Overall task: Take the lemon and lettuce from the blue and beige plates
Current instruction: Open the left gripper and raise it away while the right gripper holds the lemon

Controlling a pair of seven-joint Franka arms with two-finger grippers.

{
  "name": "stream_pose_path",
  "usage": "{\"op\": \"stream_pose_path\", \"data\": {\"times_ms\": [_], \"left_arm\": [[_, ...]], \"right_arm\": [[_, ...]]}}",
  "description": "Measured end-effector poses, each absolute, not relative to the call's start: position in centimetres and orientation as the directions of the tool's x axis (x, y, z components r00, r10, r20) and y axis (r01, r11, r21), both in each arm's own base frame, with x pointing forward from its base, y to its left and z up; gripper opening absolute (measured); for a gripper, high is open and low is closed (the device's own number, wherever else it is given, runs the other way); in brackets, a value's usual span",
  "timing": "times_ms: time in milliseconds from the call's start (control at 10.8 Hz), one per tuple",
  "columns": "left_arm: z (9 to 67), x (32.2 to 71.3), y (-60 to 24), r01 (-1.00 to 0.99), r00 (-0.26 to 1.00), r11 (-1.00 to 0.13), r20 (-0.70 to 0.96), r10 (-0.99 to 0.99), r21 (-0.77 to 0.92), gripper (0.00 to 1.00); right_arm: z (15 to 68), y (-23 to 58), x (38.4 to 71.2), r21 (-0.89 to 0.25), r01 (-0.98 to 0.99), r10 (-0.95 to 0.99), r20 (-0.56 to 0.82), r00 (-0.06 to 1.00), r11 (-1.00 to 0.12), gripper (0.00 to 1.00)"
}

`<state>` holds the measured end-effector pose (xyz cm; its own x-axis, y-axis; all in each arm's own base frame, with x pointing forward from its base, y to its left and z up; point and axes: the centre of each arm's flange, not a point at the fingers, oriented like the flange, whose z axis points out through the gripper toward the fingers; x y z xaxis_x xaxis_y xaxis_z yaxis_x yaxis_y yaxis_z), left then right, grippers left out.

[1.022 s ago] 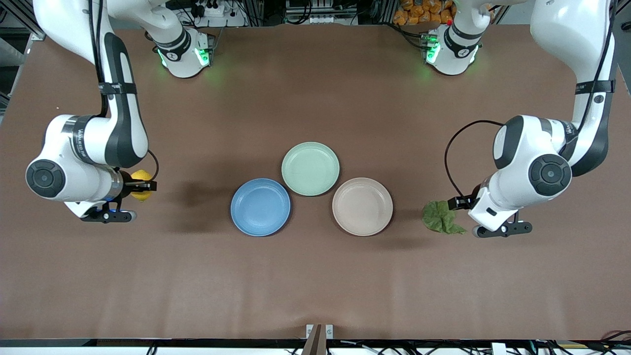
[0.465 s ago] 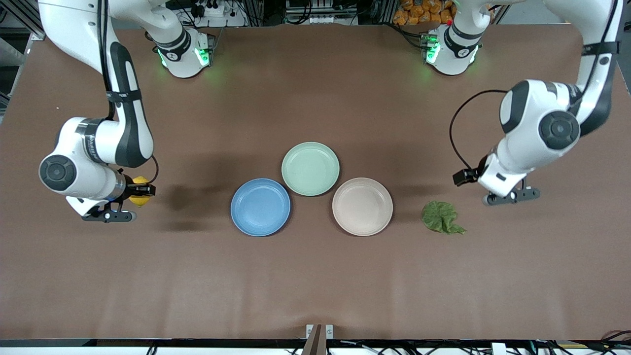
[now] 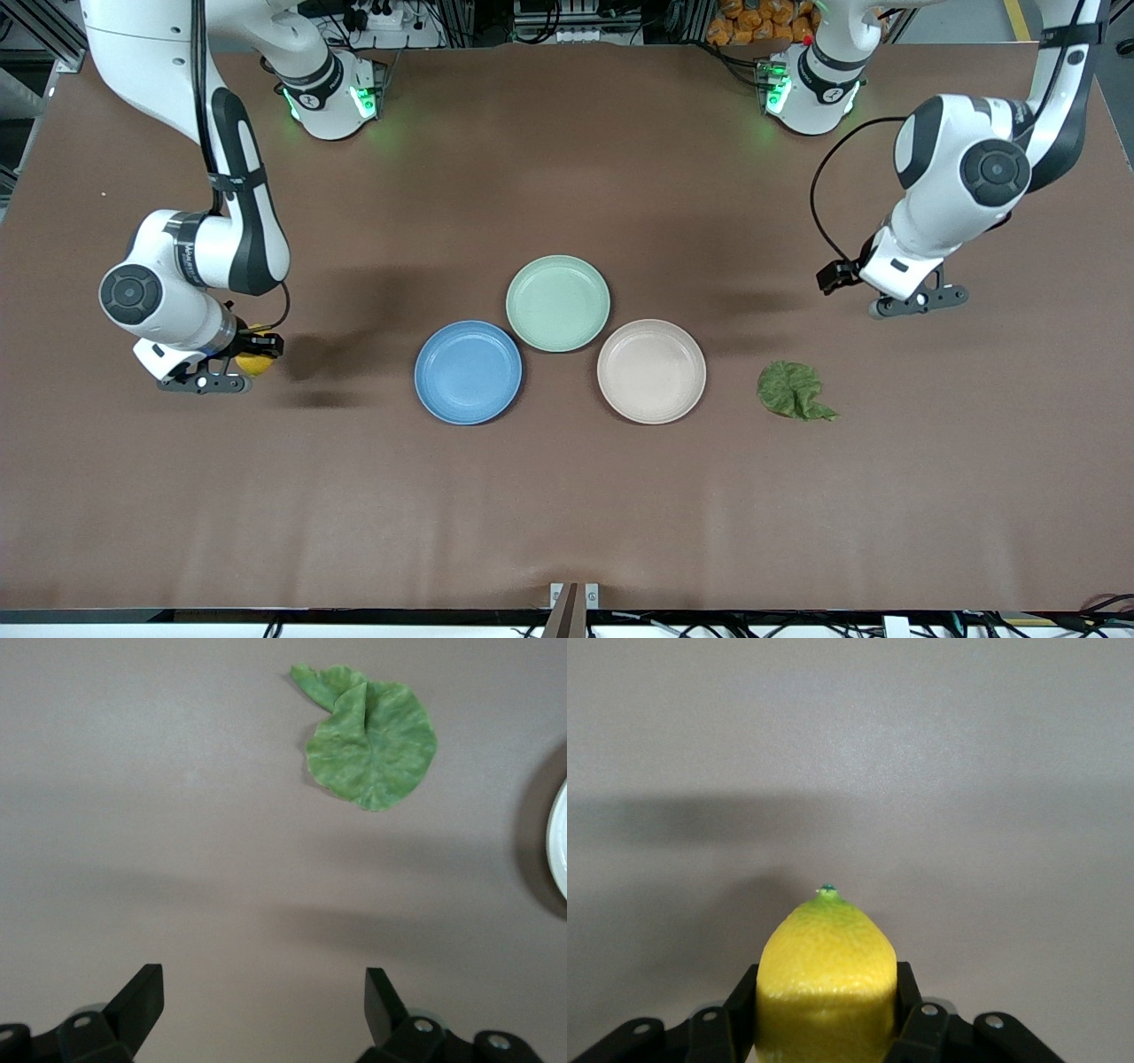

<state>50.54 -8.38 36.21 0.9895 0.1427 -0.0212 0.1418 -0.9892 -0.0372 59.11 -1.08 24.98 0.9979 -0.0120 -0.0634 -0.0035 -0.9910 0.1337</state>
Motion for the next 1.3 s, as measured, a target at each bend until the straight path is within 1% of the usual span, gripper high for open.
{"op": "stream_pose_path", "data": {"times_ms": [186,372,465,558,836,1301], "left_arm": [[38.1,51.2,-9.1,0.117,0.993,-0.993,0.031,0.117,-0.023,1.0],[41.5,52.7,-9.8,0.088,0.992,-0.996,0.089,0.087,-0.009,1.0],[43.8,53.4,-9.9,0.087,0.993,-0.996,0.086,0.086,-0.011,1.0],[46.2,53.9,-10.0,0.088,0.993,-0.996,0.083,0.087,-0.014,1.0],[52.9,54.8,-9.9,0.099,0.99,-0.995,0.104,0.098,-0.01,1.0],[59.9,54.8,-8.8,0.133,0.986,-0.991,0.097,0.136,0.032,1.0]], "right_arm": [[24.0,-0.2,58.7,0.128,0.007,0.0,-0.051,0.999,-0.992,0.62],[23.2,0.7,58.7,0.121,0.012,0.008,-0.036,0.999,-0.993,0.62],[22.8,0.6,58.7,0.116,0.005,0.001,-0.032,0.999,-0.993,0.62],[22.4,0.2,58.6,0.092,0.001,-0.001,-0.027,1.0,-0.996,0.62],[20.6,-2.2,57.5,-0.04,0.026,0.026,0.005,1.0,-0.999,0.62],[19.0,-1.8,57.1,-0.047,0.043,0.042,0.008,0.999,-0.998,0.62]]}}
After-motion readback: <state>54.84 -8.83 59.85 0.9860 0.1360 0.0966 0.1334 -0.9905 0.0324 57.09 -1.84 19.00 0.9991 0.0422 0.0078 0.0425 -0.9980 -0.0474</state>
